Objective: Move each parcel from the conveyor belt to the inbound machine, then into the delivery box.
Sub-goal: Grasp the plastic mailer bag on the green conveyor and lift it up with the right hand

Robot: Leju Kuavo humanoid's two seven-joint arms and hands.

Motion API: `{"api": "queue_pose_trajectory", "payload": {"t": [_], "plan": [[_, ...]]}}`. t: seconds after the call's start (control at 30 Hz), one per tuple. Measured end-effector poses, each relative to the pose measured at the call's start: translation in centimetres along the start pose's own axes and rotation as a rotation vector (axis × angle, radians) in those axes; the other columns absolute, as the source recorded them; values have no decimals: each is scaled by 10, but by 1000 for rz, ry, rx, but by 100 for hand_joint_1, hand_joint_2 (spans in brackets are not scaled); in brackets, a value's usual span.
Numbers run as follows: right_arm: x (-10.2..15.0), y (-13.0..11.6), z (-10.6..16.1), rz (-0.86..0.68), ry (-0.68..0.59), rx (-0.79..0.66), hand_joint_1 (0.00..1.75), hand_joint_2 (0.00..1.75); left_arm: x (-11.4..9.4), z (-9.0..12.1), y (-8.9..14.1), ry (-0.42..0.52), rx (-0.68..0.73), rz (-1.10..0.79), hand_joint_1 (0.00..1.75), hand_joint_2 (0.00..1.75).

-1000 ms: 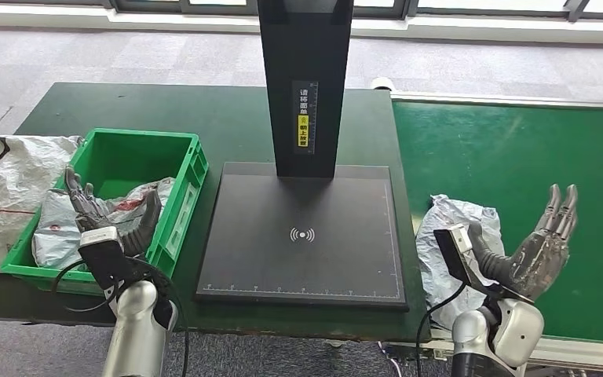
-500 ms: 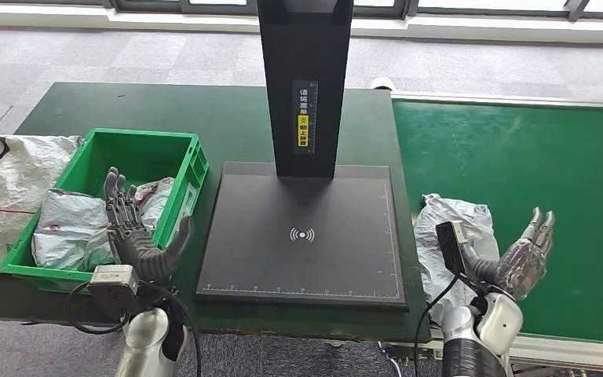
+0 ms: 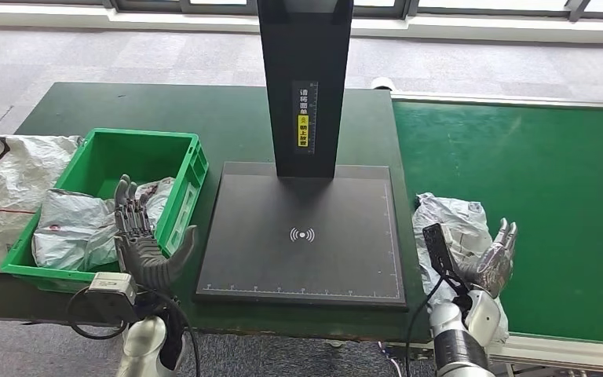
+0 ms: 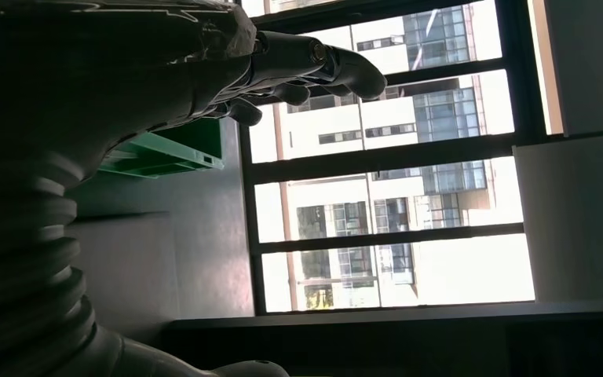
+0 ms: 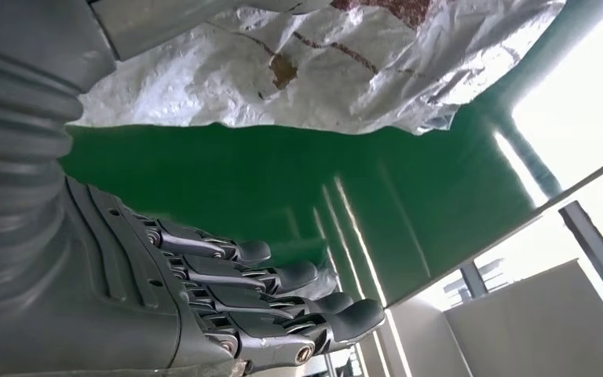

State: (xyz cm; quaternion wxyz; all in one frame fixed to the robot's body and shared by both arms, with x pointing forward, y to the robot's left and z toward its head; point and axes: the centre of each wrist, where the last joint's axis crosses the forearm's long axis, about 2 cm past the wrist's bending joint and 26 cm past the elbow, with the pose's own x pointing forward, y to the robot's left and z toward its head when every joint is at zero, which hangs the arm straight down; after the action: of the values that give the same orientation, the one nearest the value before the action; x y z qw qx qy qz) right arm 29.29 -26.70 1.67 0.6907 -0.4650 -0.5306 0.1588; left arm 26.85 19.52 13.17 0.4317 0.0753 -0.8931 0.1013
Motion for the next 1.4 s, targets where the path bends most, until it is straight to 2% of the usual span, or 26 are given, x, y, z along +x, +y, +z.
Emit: {"api": "queue_pose_trajectory", "payload": {"t": [0.23, 0.53, 0.77, 0.9, 1.4], "plan": [[-2, 9, 1, -9, 41, 116, 0, 175, -4, 4, 0, 15, -24, -12, 0, 175], [-9, 16, 5, 55, 123, 236, 0, 175, -14, 12, -2, 46, -66, -82, 0, 175], [-14, 19, 9, 176, 173, 323, 2, 175, -22, 15, -5, 77, -84, -102, 0, 175], [-14, 21, 10, 213, 169, 375, 175, 175, -25, 17, -6, 90, -91, -104, 0, 175], [-13, 23, 11, 241, 153, 408, 175, 175, -29, 21, -8, 109, -105, -112, 0, 175]]}}
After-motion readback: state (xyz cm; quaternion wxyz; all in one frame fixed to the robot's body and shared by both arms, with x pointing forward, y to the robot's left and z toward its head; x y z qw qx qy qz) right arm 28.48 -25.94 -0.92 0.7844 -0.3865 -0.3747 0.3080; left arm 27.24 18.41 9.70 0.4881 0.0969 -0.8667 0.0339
